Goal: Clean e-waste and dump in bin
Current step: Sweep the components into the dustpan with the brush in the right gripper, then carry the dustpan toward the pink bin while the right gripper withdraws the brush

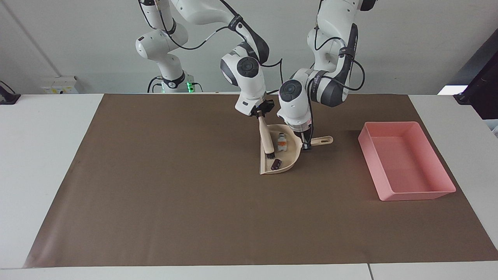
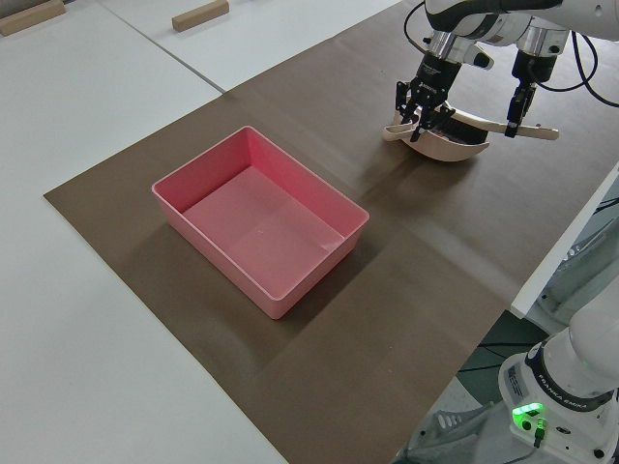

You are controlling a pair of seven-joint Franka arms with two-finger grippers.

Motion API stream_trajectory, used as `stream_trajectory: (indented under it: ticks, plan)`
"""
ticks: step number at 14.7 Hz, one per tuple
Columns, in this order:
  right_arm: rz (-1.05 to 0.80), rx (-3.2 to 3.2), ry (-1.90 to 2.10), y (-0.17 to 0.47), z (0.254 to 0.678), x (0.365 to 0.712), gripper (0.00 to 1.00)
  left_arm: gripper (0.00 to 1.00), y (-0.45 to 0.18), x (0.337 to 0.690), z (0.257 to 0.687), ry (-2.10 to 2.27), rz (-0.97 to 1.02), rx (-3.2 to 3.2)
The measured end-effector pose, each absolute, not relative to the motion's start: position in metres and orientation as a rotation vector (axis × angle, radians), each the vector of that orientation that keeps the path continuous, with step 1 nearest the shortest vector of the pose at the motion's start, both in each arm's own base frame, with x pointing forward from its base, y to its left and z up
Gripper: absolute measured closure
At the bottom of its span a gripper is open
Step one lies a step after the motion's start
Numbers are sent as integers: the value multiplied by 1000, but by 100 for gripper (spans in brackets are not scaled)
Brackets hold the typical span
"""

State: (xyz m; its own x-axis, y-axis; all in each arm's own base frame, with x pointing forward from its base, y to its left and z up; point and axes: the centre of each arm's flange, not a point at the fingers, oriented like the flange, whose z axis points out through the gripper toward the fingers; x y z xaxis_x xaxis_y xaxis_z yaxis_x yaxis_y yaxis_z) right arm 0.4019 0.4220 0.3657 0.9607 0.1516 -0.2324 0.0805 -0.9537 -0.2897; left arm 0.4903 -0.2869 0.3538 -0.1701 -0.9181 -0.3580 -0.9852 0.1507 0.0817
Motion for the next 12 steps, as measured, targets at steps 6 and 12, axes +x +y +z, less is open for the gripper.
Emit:
stream_trajectory:
  ticks: [6,12]
  plan:
    - [373,-2769,-188,413,421,407,74,66,-269,498,344,2244,401,-1923]
    - [345,-2924,-139,318,482,433,74,66,-233,508,377,2280,166,-2033]
